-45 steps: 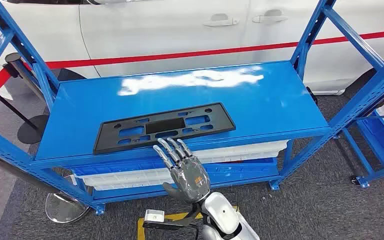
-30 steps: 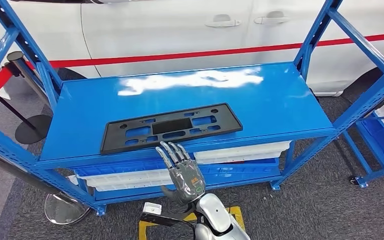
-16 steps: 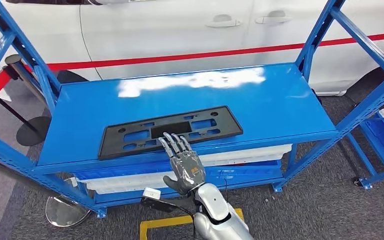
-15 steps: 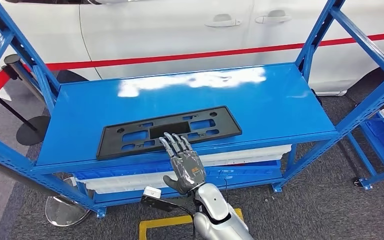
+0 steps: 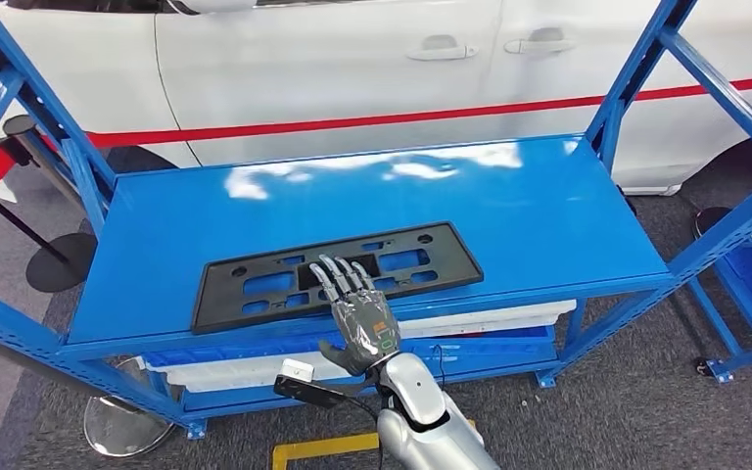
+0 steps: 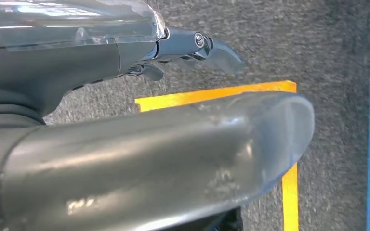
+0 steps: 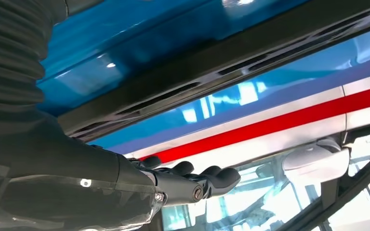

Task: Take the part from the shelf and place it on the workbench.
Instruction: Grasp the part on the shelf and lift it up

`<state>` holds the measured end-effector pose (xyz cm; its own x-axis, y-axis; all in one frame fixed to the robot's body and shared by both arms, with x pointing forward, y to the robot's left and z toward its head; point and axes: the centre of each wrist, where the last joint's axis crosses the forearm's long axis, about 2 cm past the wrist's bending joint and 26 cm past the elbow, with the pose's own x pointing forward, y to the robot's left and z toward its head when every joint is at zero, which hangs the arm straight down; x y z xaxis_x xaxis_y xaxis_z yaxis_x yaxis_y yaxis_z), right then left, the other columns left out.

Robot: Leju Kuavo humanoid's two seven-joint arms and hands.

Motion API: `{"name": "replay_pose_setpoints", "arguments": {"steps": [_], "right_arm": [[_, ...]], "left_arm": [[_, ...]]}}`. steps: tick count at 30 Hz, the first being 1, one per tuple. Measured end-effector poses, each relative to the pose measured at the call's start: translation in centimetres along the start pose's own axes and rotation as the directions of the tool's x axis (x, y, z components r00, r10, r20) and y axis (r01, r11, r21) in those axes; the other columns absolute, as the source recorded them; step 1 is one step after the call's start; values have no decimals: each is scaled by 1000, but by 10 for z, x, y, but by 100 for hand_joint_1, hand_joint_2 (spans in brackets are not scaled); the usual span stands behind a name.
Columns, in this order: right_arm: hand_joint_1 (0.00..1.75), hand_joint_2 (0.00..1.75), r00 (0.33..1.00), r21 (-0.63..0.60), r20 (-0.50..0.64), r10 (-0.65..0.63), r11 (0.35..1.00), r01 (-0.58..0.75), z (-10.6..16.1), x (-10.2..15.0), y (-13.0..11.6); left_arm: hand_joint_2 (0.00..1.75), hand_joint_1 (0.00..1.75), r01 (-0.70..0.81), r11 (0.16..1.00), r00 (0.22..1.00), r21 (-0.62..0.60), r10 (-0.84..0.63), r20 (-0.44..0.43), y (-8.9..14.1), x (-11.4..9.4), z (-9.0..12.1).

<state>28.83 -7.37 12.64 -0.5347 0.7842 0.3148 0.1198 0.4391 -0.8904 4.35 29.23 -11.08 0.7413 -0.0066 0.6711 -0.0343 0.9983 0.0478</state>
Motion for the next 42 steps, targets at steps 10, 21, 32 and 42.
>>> {"name": "replay_pose_setpoints", "arguments": {"steps": [10,21,32,42], "right_arm": [[0,175,1000,2,0,4,1000,-4,-2,-1,0],[0,175,993,-9,-52,103,995,-104,-21,-5,-5],[175,175,953,76,-99,287,957,-281,-51,-18,-11],[175,175,922,200,-133,364,921,-334,-53,-37,0]], "left_arm": [[0,0,2,1000,1000,0,-2,1,1,1,-1],[0,0,31,999,999,-22,-31,14,2,2,-1],[0,0,26,1000,999,-14,-25,20,8,4,-3],[0,0,2,1000,1000,-2,-2,16,14,3,-3]]}}
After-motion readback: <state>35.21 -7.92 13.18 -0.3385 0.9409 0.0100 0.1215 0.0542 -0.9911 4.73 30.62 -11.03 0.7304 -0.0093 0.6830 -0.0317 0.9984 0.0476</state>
